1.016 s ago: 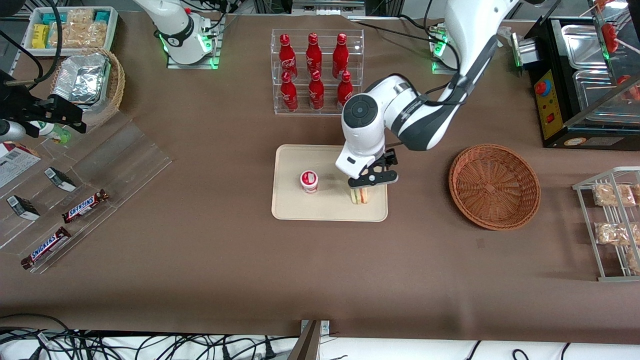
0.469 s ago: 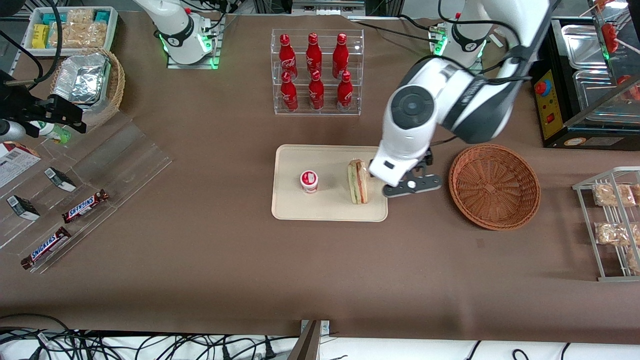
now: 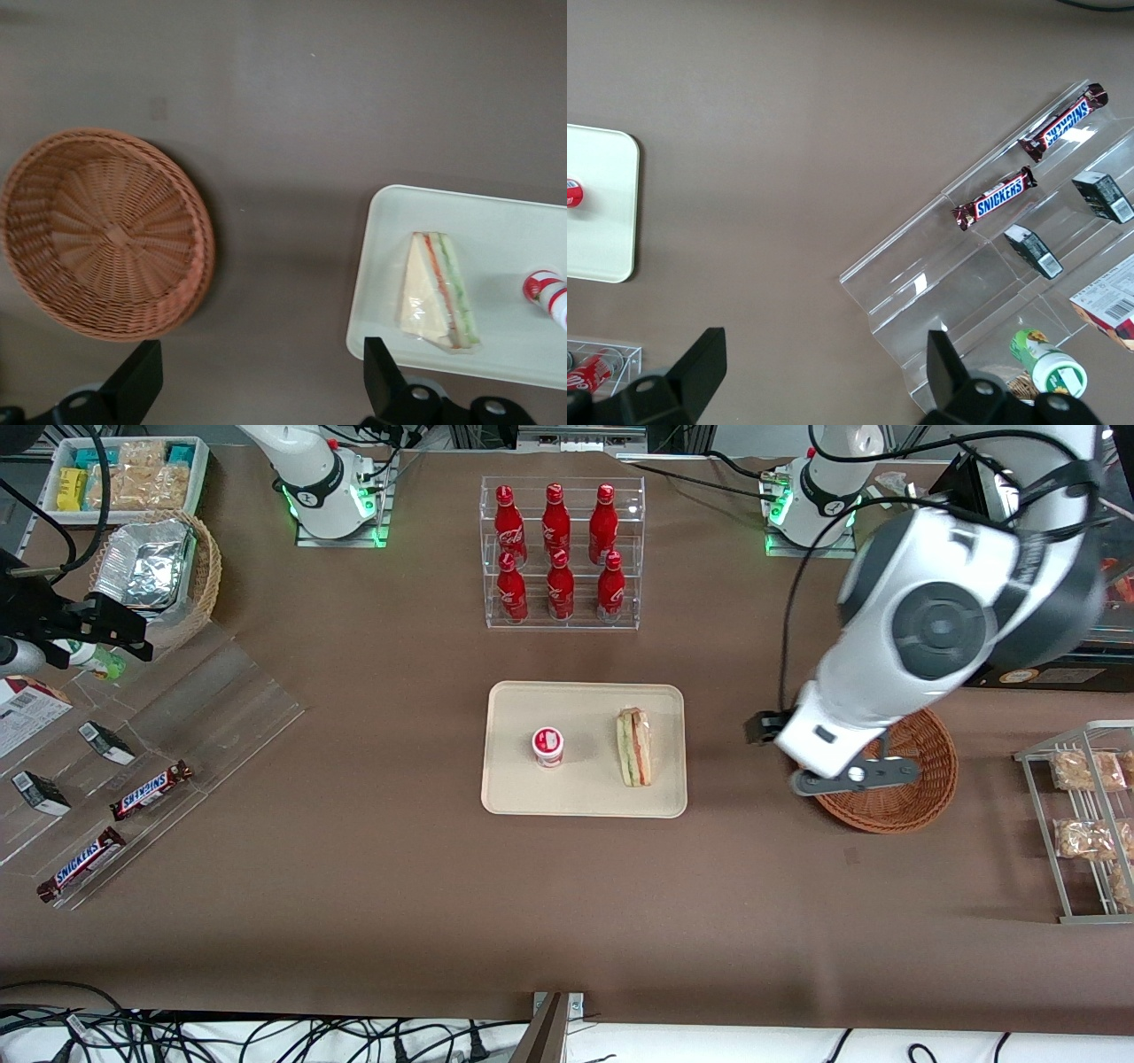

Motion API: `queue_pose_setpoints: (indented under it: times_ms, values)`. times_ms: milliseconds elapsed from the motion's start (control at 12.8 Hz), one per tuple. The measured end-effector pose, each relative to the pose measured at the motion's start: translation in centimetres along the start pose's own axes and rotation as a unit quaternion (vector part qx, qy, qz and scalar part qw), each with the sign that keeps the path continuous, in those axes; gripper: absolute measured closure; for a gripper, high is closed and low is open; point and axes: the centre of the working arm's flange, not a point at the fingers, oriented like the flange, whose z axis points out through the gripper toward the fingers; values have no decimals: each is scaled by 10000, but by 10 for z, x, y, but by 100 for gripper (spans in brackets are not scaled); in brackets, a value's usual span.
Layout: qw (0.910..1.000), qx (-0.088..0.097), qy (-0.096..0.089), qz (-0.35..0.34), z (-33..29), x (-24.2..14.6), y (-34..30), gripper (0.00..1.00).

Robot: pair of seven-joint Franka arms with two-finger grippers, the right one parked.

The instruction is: Place sandwich from basket to tray

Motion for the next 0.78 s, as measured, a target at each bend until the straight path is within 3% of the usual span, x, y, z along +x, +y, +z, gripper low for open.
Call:
queue_pose_setpoints:
  times_ms: [391,781]
  values:
    - [9984,29,-164,547,-26,6,-87,0]
    - [9984,82,-194,521,-24,15,-124,0]
